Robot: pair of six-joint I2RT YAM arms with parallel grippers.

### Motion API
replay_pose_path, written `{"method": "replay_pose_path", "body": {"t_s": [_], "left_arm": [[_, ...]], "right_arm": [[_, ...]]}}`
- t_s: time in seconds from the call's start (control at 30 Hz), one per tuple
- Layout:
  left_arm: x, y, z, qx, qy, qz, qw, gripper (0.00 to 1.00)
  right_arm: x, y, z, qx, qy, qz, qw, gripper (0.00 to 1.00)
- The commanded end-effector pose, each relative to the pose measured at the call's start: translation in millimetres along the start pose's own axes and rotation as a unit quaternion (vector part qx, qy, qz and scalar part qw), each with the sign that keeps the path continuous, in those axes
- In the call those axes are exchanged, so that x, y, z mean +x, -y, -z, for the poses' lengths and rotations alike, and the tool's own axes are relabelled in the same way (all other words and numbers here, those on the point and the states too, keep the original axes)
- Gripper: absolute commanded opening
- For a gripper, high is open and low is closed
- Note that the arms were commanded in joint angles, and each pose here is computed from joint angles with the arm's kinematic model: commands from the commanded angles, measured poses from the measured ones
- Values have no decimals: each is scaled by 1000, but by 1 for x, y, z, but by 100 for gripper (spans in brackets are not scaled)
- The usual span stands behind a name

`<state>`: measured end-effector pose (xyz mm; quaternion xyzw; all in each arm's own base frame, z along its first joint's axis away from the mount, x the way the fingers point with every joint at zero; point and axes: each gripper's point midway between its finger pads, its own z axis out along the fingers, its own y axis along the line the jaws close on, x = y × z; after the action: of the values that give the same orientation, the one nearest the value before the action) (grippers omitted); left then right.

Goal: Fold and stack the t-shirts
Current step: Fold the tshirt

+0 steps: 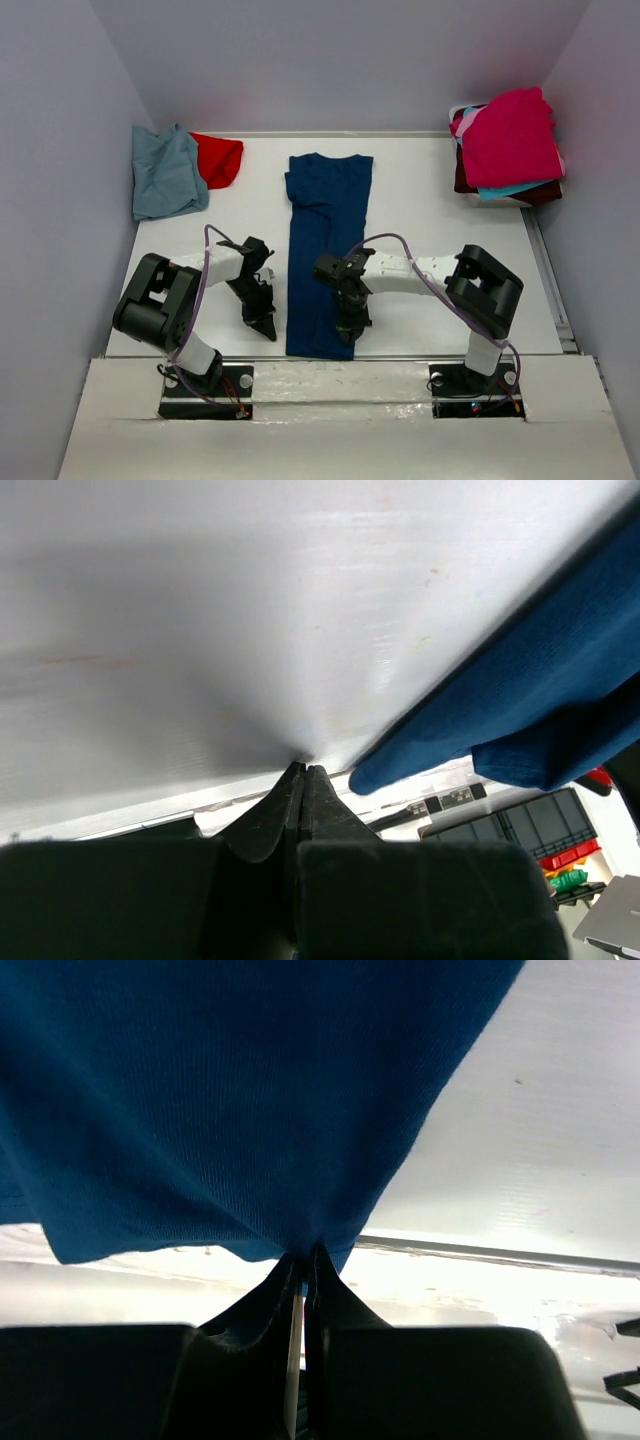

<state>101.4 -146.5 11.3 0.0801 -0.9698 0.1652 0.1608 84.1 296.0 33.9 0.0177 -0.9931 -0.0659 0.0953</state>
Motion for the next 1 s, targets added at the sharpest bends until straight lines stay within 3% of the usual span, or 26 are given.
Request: {"method": "replay_pose_path", "body": {"t_s": [0.0,0.4,0.53,0.6,0.7,0.97], "left_arm": [[3,-13,-4,-26,1,2,1000,6],[-5,1,7,-4,11,-25,1000,7],[-10,17,17,25,17,-51,998,38],[-8,25,19,41,15,-66,997,43],[-5,30,19,59,10,-73,996,48],[14,34,5,80,-24,-92,992,48]], "right_arm": [[12,16,9,26,0,0,1000,7],[7,11,7,24,2,6,1000,7],[3,6,5,25,1,12,1000,7],[3,5,4,25,-1,14,1000,7],[3,5,2,25,-2,14,1000,7],[4,6,-1,23,-7,13,1000,7]]}}
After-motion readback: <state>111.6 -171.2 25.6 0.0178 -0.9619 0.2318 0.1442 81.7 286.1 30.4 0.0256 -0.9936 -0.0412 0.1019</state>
